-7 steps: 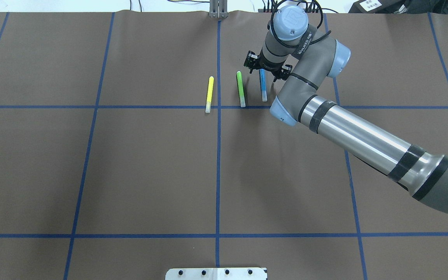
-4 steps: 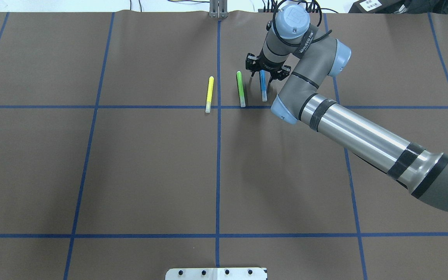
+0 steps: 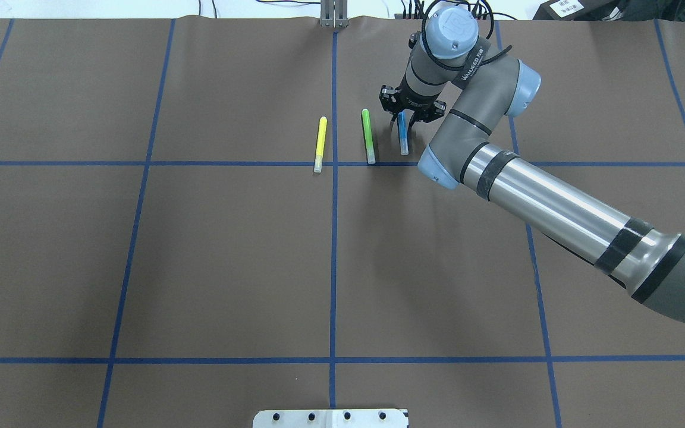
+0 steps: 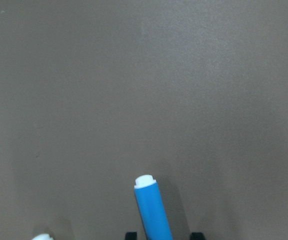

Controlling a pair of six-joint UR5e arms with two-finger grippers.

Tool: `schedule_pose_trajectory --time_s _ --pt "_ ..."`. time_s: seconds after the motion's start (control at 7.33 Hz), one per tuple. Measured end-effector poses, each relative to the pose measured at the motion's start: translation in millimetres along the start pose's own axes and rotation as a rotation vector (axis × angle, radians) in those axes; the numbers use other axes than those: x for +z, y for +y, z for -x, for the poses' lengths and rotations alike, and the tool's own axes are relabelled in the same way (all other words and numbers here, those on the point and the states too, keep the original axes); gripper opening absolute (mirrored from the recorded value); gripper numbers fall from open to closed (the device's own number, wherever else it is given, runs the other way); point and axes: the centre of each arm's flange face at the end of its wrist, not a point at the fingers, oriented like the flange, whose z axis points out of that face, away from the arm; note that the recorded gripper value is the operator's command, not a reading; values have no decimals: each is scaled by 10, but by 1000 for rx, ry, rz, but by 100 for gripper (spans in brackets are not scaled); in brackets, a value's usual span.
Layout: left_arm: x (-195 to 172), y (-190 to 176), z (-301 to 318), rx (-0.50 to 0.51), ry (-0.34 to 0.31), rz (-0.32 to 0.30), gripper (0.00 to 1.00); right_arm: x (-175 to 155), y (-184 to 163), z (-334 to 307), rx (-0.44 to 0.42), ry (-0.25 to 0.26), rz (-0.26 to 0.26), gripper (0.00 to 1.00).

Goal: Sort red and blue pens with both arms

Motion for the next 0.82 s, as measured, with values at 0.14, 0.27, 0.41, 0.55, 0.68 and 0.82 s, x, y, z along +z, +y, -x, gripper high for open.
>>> schedule_pose_trajectory --time_s 0.14,0.27,0.41,0.55,0.68,0.82 --pt "-6 2 -5 -4 7 0 100 2 1 -3 -2 0 1 45" --pt "-15 5 -9 -5 12 0 100 6 6 -2 -8 0 2 44" --pt "-24 9 -14 -5 14 -1 100 12 13 1 -21 1 3 37" --pt "-34 20 -22 -4 15 -3 100 14 20 9 -40 2 4 21" --pt "-47 37 -29 -5 16 -4 100 15 26 15 -68 3 5 0" --pt "-60 43 -47 -7 22 -1 100 23 35 15 -103 5 6 0"
